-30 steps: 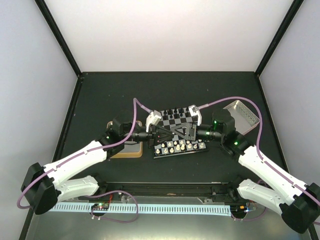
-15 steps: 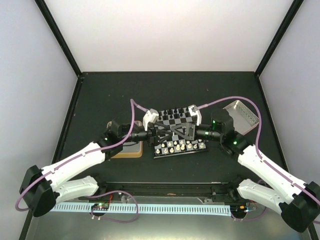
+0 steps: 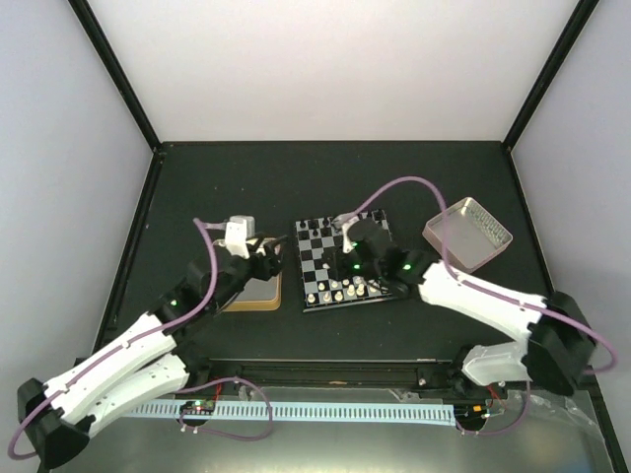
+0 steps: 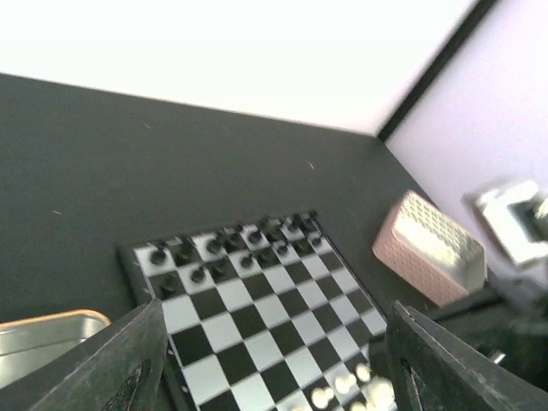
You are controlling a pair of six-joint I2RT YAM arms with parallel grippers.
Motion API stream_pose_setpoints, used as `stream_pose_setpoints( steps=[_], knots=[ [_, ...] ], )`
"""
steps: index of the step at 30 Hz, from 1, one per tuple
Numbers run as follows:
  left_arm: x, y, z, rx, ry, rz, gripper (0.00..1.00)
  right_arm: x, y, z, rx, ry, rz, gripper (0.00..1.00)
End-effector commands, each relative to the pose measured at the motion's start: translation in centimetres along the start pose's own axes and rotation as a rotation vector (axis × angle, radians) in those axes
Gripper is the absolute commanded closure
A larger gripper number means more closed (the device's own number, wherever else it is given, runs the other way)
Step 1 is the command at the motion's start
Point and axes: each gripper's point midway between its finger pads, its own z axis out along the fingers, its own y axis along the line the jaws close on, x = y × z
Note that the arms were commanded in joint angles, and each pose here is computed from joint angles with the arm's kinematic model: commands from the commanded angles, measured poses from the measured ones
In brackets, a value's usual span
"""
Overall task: Set up the chess pieces on the board
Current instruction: Place the chess piece on the chessboard.
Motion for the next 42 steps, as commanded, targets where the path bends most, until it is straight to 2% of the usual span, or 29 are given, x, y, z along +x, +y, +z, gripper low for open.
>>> stream_pose_setpoints(
  steps=[1, 7, 16, 36, 42],
  knots=[
    [-2.6, 3.5, -2.5, -0.189, -0.139, -0.046, 0.28, 0.0, -0.9, 2.8, 0.217, -0.018, -0.166, 0.98],
    [-3.7, 4.5, -4.7, -0.225, -0.198, -0.059, 0.27, 2.6, 0.2, 7.3, 0.312, 0.068, -0.312, 0.98],
    [-4.2, 5.1, -6.4, -0.246, -0.237, -0.055, 0.23, 6.1, -0.5, 11.0, 0.378, 0.183, -0.367, 0.97],
    [-3.8, 4.9, -5.9, -0.23, -0.222, -0.041, 0.2, 8.4, -1.9, 12.9, 0.413, 0.251, -0.375, 0.92],
    [-3.7, 4.8, -5.7, -0.23, -0.213, -0.038, 0.2, 8.2, -1.8, 12.6, 0.412, 0.244, -0.372, 0.8]
  ],
)
